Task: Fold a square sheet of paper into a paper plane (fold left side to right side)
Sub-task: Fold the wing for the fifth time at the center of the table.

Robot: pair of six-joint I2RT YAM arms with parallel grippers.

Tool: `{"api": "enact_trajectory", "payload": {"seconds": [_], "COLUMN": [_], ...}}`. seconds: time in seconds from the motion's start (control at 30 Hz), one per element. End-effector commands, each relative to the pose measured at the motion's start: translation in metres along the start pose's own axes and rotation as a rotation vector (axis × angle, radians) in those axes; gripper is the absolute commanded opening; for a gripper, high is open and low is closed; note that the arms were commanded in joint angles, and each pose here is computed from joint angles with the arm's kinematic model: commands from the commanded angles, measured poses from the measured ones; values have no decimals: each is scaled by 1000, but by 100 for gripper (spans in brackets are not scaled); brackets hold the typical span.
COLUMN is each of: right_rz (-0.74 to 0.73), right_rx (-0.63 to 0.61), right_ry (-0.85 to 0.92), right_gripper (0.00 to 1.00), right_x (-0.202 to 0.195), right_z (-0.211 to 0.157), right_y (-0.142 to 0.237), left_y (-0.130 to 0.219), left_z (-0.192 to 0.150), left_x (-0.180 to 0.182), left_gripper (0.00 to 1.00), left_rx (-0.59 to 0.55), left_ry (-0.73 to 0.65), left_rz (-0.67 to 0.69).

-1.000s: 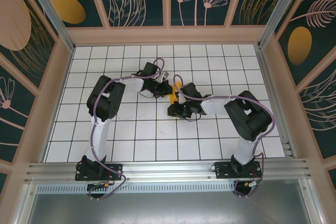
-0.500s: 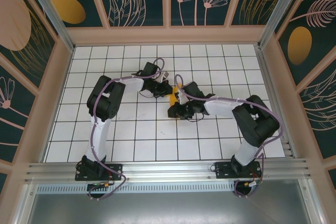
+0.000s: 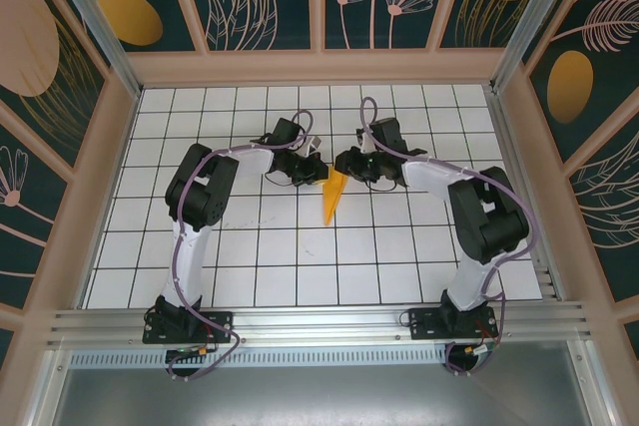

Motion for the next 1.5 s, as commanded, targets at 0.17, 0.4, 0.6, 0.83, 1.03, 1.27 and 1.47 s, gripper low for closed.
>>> {"api": "enact_trajectory", "payload": {"seconds": [0.17, 0.4, 0.6, 0.83, 1.03, 1.27, 1.47], "right_rz": [-200, -142, -120, -43, -10, -42, -57], "right_rx": [-38, 15, 42, 38, 46, 68, 77], "right_ry": [-48, -98, -111, -95, -80, -74, -71], "right_gripper": [33, 45, 51, 49, 43, 33, 25], "right_x": [-19, -31, -36, -34, -32, -39, -43], "right_z": [6, 2, 4, 8, 14, 9, 5], "right_y": [-9, -18, -30, -37, -43, -46, -46], "left_y": [-33, -35, -35, -35, -34, -34, -32], "left_z": [-13, -13, -14, -15, -16, -16, -15], "left_x": [43, 36, 34, 30, 25, 22, 17], "left_gripper": [3, 3, 4, 4, 4, 6, 9], "left_rx": [4, 7, 8, 10, 7, 6, -4], "left_ry": [2, -14, -19, -31, -43, -53, -64], "left_rz": [190, 179, 180, 176, 172, 164, 159]}}
Point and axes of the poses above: each hand's point on the last joint's axis, 136 mm out from that joint toward the fingers, its own y axis back along the fingers, its own x axis along the line the jaws close on, z = x × y, the point moved 10 cm from there along y, back along the fingers, and after that the axes turned 5 degrees about y, right-handed, at the moved point
